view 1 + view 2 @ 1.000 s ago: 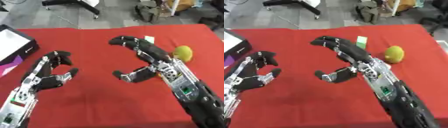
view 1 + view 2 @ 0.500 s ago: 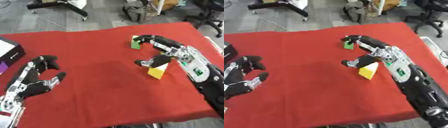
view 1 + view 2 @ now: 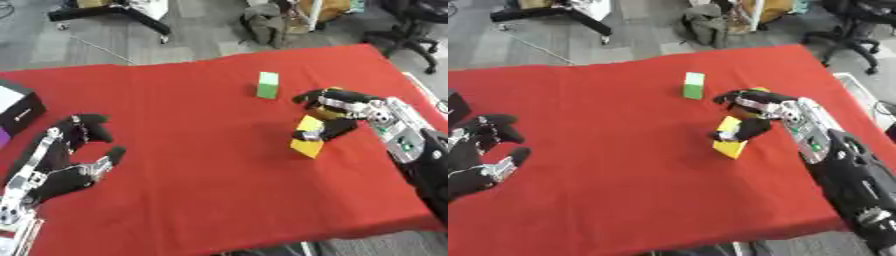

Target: Pick up the objects with one hand, pass them to the other hand, and then place them into the box on the other side of the table.

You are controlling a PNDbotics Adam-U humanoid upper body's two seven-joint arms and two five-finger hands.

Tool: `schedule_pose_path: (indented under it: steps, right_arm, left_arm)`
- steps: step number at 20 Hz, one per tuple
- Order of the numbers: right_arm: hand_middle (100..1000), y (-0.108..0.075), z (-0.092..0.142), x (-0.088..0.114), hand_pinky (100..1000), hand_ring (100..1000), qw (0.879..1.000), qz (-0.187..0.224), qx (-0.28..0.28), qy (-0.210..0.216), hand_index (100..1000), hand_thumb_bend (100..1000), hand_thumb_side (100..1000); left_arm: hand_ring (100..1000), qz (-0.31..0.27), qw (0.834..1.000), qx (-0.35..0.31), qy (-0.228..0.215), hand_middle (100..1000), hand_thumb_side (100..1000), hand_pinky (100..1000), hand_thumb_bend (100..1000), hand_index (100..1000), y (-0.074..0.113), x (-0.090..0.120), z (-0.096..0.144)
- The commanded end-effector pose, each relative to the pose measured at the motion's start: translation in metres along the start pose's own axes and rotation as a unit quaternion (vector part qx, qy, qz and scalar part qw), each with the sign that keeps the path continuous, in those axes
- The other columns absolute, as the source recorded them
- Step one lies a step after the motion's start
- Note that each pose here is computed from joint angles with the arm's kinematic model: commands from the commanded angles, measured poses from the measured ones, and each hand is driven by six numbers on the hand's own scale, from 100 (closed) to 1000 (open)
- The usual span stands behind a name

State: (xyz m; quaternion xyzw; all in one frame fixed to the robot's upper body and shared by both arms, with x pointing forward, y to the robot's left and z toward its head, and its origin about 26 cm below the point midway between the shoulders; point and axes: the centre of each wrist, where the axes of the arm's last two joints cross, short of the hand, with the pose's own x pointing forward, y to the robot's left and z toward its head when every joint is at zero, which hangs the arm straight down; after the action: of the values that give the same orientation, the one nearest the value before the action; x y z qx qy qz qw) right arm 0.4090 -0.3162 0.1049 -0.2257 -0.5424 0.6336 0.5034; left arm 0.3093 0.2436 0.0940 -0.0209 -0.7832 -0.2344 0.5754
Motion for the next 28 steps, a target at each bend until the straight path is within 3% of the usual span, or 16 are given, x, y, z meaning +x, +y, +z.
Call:
schedule_pose_path:
  steps: [1, 9, 13, 14, 17, 18, 19, 20, 21, 22, 25, 28]
  right_arm:
    - [920, -0.013, 0.009, -0.014, 887, 862, 0.999, 0.020, -0.007, 0.038, 981, 429, 626]
    - [875, -0.003, 0.012, -0.027, 864, 845, 0.996, 0.030, 0.007, 0.084, 970, 420, 583]
    - [721, -0.001, 0.010, -0.026, 833, 780, 0.996, 0.038, -0.015, 0.082, 896, 358, 468]
    - [616, -0.002, 0.010, -0.025, 818, 742, 0.996, 0.042, -0.030, 0.079, 841, 328, 417]
    - [552, -0.007, 0.010, -0.014, 806, 700, 0.992, 0.056, -0.097, 0.051, 786, 302, 362]
    - [545, -0.011, 0.009, -0.007, 805, 694, 0.990, 0.063, -0.121, 0.033, 780, 302, 354]
    - [543, -0.016, 0.009, 0.003, 803, 689, 0.987, 0.072, -0.144, 0.012, 776, 369, 544]
    - [539, -0.022, 0.009, 0.016, 803, 689, 0.983, 0.082, -0.167, -0.015, 775, 301, 337]
    - [538, -0.029, 0.009, 0.031, 804, 687, 0.977, 0.092, -0.188, -0.046, 773, 420, 571]
    - [537, -0.035, 0.009, 0.048, 804, 686, 0.969, 0.101, -0.209, -0.080, 772, 302, 319]
    - [538, -0.051, 0.012, 0.107, 804, 682, 0.939, 0.121, -0.258, -0.191, 773, 303, 297]
    - [542, -0.059, 0.018, 0.161, 801, 677, 0.898, 0.118, -0.302, -0.298, 775, 303, 269]
  left_arm:
    - [599, -0.012, 1.000, 0.004, -0.006, 527, 215, 778, 453, 740, 0.008, 0.004, 0.000]
    - [598, -0.012, 1.000, 0.004, -0.006, 527, 215, 778, 453, 740, 0.008, 0.004, 0.000]
    - [598, -0.012, 1.000, 0.005, -0.006, 526, 215, 778, 454, 740, 0.008, 0.004, 0.000]
    - [598, -0.012, 1.000, 0.005, -0.006, 526, 214, 778, 455, 740, 0.009, 0.004, 0.000]
    - [597, -0.013, 1.000, 0.006, -0.006, 526, 215, 778, 454, 740, 0.009, 0.004, 0.001]
    - [597, -0.013, 1.000, 0.007, -0.006, 526, 215, 778, 454, 740, 0.010, 0.004, 0.001]
    - [597, -0.014, 1.000, 0.007, -0.006, 526, 215, 778, 454, 740, 0.010, 0.005, 0.001]
    - [597, -0.015, 1.000, 0.008, -0.006, 526, 217, 778, 453, 741, 0.010, 0.005, 0.000]
    - [597, -0.016, 1.000, 0.008, -0.006, 525, 233, 778, 438, 740, 0.011, 0.005, 0.000]
    - [597, -0.017, 1.000, 0.008, -0.006, 525, 223, 778, 454, 741, 0.011, 0.005, 0.000]
    - [596, -0.020, 1.000, 0.006, -0.008, 525, 240, 777, 463, 741, 0.014, 0.008, -0.002]
    - [596, -0.022, 1.000, -0.002, -0.011, 525, 297, 777, 503, 741, 0.016, 0.012, -0.005]
